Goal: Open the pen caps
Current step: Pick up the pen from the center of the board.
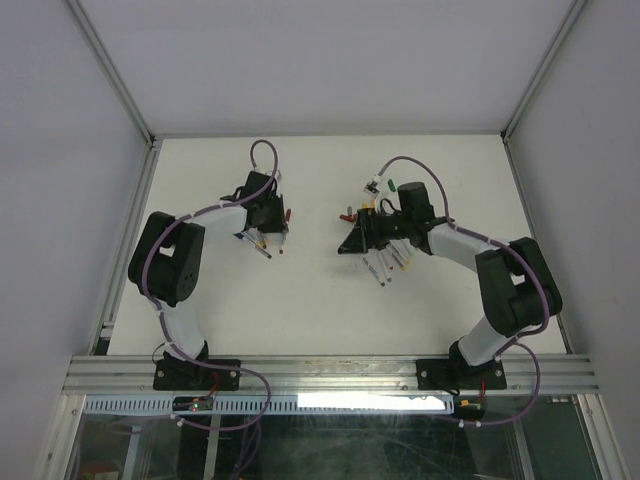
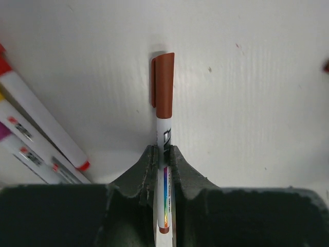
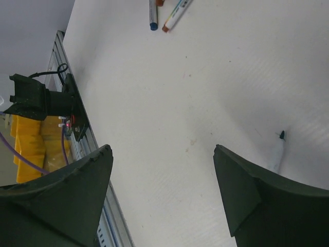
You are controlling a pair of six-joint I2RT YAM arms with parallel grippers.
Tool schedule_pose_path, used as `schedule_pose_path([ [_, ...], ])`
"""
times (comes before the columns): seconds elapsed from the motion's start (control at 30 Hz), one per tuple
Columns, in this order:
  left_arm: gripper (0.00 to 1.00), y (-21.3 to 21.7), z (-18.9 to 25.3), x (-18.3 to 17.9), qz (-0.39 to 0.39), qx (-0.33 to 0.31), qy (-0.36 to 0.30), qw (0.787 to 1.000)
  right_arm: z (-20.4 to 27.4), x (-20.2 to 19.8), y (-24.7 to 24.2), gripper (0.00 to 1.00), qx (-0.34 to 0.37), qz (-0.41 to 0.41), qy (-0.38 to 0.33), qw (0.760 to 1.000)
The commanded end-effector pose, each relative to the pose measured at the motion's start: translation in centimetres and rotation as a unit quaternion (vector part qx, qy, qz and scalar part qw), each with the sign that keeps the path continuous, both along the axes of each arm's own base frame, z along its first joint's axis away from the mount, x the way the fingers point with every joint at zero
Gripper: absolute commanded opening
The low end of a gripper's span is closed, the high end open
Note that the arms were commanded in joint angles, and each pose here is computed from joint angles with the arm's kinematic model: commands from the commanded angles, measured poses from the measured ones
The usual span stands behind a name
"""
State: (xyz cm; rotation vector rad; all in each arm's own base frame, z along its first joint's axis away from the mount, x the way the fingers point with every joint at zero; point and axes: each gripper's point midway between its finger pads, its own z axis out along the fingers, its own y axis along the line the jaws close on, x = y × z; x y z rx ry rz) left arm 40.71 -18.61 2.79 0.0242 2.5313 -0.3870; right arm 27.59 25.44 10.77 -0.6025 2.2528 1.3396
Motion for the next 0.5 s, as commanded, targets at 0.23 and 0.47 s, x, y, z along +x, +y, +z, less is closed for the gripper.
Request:
schedule_pose_path([
  [0.23,0.02,-4.6,2.3,-4.2,-0.033,-0.162,-0.010,0.986,-3.2,4.5,7.6,0.71,0.004,-0.080,0.064,0.995],
  [0.47,0.02,-5.2,1.8,-5.9,-0.041,-0.198,0.001,0.979,-5.1,6.1,10.1,0.63,0.012,-0.096,0.110,0.989],
])
